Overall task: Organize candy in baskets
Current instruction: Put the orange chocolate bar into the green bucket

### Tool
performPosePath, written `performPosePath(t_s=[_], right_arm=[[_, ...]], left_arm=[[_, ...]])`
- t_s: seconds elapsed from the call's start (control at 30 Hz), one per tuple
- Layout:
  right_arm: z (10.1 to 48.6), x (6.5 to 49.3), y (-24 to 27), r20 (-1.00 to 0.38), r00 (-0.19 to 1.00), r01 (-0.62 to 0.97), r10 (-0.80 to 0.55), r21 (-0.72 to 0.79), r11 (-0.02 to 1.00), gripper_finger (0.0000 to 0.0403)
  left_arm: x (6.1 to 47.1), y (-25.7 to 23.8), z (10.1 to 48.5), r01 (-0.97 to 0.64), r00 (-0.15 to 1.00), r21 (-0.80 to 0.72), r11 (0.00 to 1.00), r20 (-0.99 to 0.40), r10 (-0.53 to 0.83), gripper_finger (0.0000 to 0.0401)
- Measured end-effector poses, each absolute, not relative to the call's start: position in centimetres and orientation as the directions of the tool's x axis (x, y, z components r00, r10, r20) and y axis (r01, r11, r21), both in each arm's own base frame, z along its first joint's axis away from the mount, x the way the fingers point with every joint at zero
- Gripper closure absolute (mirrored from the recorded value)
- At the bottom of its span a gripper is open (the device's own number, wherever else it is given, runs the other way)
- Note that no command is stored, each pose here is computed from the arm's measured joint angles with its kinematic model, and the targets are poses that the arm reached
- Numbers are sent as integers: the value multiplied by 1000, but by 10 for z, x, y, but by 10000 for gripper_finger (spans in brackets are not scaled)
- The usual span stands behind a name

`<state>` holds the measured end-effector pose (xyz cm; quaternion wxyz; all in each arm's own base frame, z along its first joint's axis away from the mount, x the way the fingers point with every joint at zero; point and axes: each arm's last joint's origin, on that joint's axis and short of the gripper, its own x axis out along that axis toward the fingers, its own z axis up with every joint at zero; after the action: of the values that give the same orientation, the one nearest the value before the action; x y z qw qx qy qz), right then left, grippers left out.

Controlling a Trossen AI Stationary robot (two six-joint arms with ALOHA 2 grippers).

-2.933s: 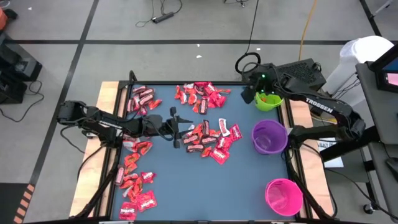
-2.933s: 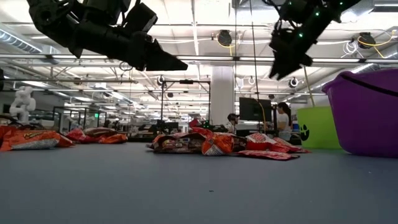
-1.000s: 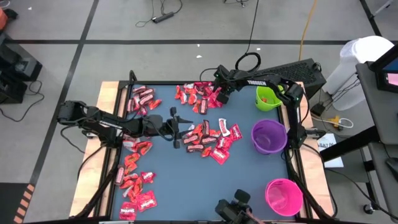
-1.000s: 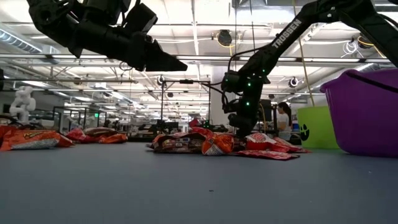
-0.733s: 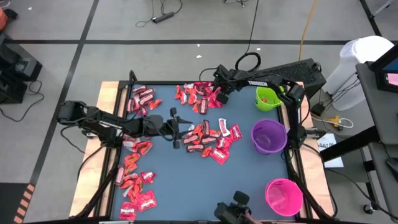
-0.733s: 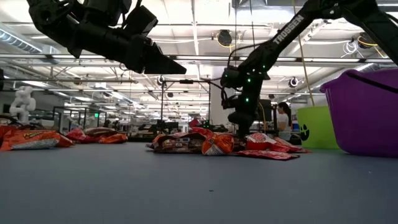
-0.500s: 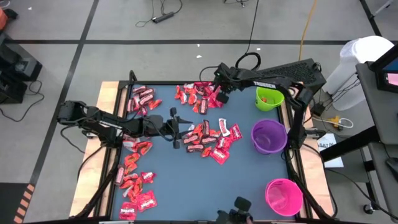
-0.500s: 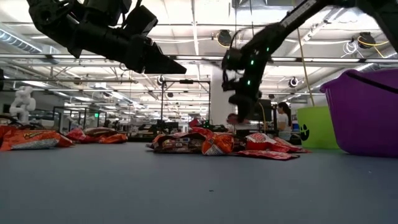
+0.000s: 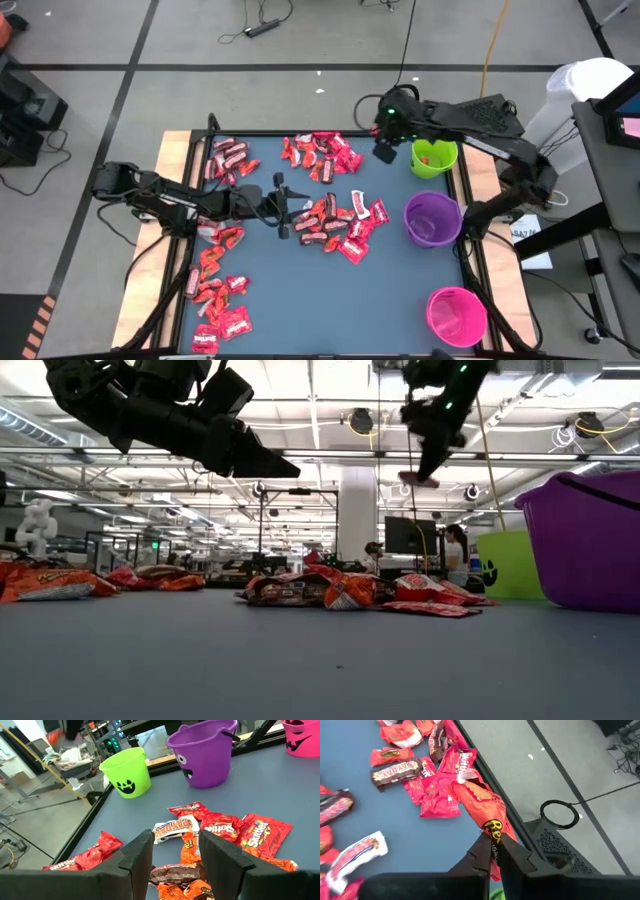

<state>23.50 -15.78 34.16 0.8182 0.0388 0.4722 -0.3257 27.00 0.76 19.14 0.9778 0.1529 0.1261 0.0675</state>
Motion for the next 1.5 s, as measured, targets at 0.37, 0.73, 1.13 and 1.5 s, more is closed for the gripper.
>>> performPosePath(t_s=[0.37,0.73,1.13,1.5], right_arm=[[361,189,-138,-841,268,652,-471,-201,731,387],[314,165,-158,-916,82,747,-392,-204,633,387],[274,139,-179,-915,-105,782,-389,-318,536,387],[271,138,-186,-902,-82,833,-423,-296,468,343]], left_arm=[[270,8,193,-98,962,315,944,-214,171,234],[271,8,194,-103,965,313,944,-198,171,234],[271,8,194,-102,965,313,944,-200,171,234],[271,8,194,-113,965,272,956,-199,171,234]])
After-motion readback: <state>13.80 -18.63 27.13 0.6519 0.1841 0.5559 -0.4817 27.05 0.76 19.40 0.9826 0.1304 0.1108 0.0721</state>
